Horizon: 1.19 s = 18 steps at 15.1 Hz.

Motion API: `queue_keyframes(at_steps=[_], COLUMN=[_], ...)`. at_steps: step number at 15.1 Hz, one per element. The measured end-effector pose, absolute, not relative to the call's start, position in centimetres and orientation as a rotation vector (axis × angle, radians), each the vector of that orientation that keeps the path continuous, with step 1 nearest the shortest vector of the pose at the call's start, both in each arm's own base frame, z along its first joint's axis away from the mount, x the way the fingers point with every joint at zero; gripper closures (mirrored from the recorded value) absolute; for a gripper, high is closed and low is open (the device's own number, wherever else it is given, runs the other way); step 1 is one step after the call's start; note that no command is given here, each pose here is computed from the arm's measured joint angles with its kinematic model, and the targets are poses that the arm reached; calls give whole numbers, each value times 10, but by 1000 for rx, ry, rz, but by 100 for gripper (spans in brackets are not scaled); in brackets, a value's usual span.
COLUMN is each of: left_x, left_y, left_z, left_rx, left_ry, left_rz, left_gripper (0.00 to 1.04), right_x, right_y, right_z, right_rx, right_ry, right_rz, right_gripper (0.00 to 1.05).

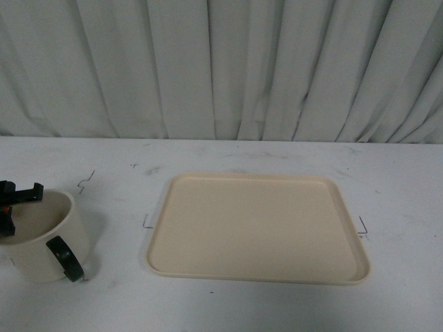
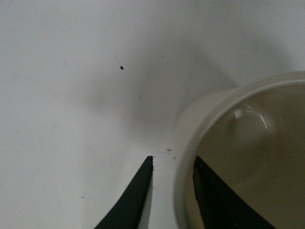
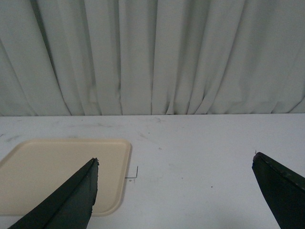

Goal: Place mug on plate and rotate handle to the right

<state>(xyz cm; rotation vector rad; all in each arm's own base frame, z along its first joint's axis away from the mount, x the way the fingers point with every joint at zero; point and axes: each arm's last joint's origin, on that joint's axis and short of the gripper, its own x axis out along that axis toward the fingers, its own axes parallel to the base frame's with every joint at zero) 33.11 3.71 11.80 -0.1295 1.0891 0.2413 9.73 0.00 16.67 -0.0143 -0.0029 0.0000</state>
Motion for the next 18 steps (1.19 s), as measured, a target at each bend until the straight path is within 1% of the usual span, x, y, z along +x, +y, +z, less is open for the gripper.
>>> queue_keyframes(at_steps=[2,3,5,6,7,8,9,13,16,18], left_x=[329,328,327,334,351,359,367,370,376,382], left_y=[33,33,27,22,-6,-68,-104,-181,-192,-194], left_z=[117,123,138,149,171,182,179,149,132,132], left_rx=[-120,-115,-84,-66,-14,70,103,140,117,93], left_ry=[1096,1083,1070,1043,973,957,958,1034,1070,1062], left_rz=[240,246,239,217,138,-3,-69,-163,-136,-127], left_gripper=[97,102,102,102,102,102,102,102,102,102], right_x=[97,97,97,97,97,97,97,97,97,97], right_y=[0,0,0,0,0,0,0,0,0,0], right_z=[167,167,167,167,167,167,167,167,167,167], right_rx=[-14,-14,-14,-14,-14,-14,-14,-14,-14,-14], right_ry=[-3,-3,-2,-3,-3,-3,-3,-3,-3,-3], right_rz=[0,0,0,0,0,0,0,0,0,0], right_gripper=[6,6,6,6,6,6,6,6,6,6])
